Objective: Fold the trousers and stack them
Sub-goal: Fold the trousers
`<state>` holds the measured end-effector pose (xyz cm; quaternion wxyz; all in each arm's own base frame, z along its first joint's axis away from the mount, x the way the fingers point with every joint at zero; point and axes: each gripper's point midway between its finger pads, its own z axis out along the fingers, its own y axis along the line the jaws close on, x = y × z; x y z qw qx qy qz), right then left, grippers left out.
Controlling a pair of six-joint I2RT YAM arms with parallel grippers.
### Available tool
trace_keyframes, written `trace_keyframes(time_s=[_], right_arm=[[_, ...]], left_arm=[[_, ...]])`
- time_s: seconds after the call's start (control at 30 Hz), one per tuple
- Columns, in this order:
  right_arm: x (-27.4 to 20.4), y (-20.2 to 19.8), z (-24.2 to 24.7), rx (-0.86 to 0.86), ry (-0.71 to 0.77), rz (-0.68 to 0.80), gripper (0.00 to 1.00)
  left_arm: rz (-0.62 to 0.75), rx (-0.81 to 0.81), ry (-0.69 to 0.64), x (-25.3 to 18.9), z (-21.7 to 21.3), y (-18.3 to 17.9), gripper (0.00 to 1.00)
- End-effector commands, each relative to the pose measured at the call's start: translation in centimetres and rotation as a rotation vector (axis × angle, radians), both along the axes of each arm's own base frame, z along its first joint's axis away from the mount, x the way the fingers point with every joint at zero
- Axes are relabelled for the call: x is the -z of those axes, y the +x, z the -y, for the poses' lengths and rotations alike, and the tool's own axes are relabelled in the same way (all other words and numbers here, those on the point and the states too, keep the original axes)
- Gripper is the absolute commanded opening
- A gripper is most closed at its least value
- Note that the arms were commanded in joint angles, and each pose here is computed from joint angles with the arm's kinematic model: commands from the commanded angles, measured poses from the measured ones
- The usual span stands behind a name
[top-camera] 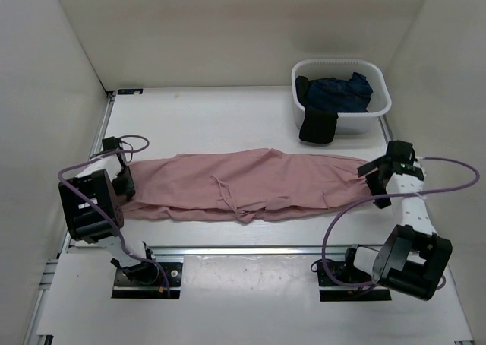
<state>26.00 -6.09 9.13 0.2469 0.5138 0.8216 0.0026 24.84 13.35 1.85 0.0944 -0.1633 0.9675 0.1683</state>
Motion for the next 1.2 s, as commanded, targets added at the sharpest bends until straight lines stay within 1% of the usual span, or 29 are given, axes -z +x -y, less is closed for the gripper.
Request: trace_keyframes(time_s=[0.0,0.07,0.13,0.23,0.27,0.3,0.33,0.4,0.43,0.5,0.53,0.63,0.67,0.73,0.77,0.8,0.83,0.87,0.9,0.93,0.97,1.0,1.07,1.1,1.13,1.17], right_arm=[[2.9,-1.8,0.5,0.062,0.055,-0.041,0.99],[3.1,0.1,1.4,0.056,0.044,0.021,0.99],[5.0,0.5,1.7,0.067,0.07,-0.017,0.99],[7.2,2.3,2.1,0.055,0.113,-0.008,0.99],[8.0,2.5,1.8,0.057,0.136,-0.019,0.97],[9.2,2.4,1.8,0.071,0.156,-0.061,0.94],[9.8,2.3,1.4,0.076,0.181,-0.077,0.82],[10.5,2.1,1.2,0.114,0.205,-0.097,0.62],[10.8,2.0,1.1,0.124,0.212,-0.105,0.35],[11.1,1.5,1.6,0.164,0.214,-0.111,0.14],[10.8,1.4,2.0,0.177,0.214,-0.107,0.0],[9.5,1.3,3.9,0.195,0.147,-0.1,0.0],[7.4,2.6,5.1,0.153,0.086,-0.046,0.0],[4.6,3.4,5.7,0.084,0.0,-0.017,0.0],[1.0,4.6,5.9,0.001,-0.138,0.003,0.0],[-1.3,5.2,7.5,0.006,-0.229,0.029,0.0],[-3.0,5.7,5.3,-0.09,-0.294,0.016,0.0],[-4.5,6.2,4.4,-0.141,-0.357,0.017,0.0],[-6.4,7.7,1.1,-0.263,-0.415,0.046,0.0],[-7.2,7.6,-0.6,-0.308,-0.451,0.042,0.0],[-8.3,7.4,-1.5,-0.321,-0.535,0.042,0.0],[-8.8,7.6,-6.2,-0.419,-0.553,0.088,0.0],[-9.4,6.9,-10.6,-0.496,-0.576,0.133,0.0],[-10.2,6.6,-15.5,-0.566,-0.569,0.21,0.0],[-9.3,5.8,-17.5,-0.606,-0.583,0.186,0.0],[-9.3,4.5,-21.5,-0.688,-0.581,0.217,0.0]], left_arm=[[0.028,0.0,-0.015,-0.8,0.5,-0.2,0.53],[0.028,0.0,-0.015,-0.8,0.5,-0.2,0.53],[0.018,0.0,-0.018,-0.7,0.6,-0.4,0.53],[0.008,0.0,-0.021,-0.5,0.8,-1.1,0.55],[-0.004,0.0,-0.025,-0.2,0.9,-1.5,0.55],[-0.004,0.0,-0.025,-0.2,1.0,-1.7,0.55],[-0.006,-0.002,-0.016,-0.2,0.8,-1.8,0.55],[-0.006,-0.002,-0.016,-0.2,0.9,-2.0,0.55],[-0.009,-0.004,-0.008,-0.3,0.8,-2.1,0.56],[-0.009,-0.004,-0.008,-0.5,0.8,-2.2,0.56],[-0.021,-0.004,-0.011,-0.4,0.9,-2.5,0.56],[-0.012,-0.002,-0.019,-1.1,1.0,-2.2,0.57],[-0.018,0.001,-0.032,-1.1,1.2,-2.4,0.57],[-0.006,0.004,-0.044,-1.5,1.3,-1.9,0.58],[-0.01,0.007,-0.061,-1.5,1.6,-2.0,0.58],[-0.01,0.007,-0.061,-1.5,1.6,-2.0,0.58],[-0.011,0.018,-0.061,-1.5,1.9,-1.9,0.58],[-0.011,0.018,-0.061,-1.5,1.9,-1.9,0.58],[-0.011,0.018,-0.061,-1.5,1.9,-1.9,0.58],[-0.015,0.027,-0.062,-1.4,2.0,-1.6,0.58],[-0.033,0.042,-0.067,-1.1,2.5,-1.7,0.58],[-0.034,0.06,-0.067,-1.1,2.9,-1.5,0.58],[-0.047,0.078,-0.058,-1.0,3.2,-1.4,0.58],[-0.036,0.078,-0.055,-1.2,3.1,-1.1,0.58],[-0.037,0.091,-0.055,-1.2,3.4,-0.9,0.58],[-0.047,0.091,-0.057,-1.2,3.5,-0.9,0.58]])
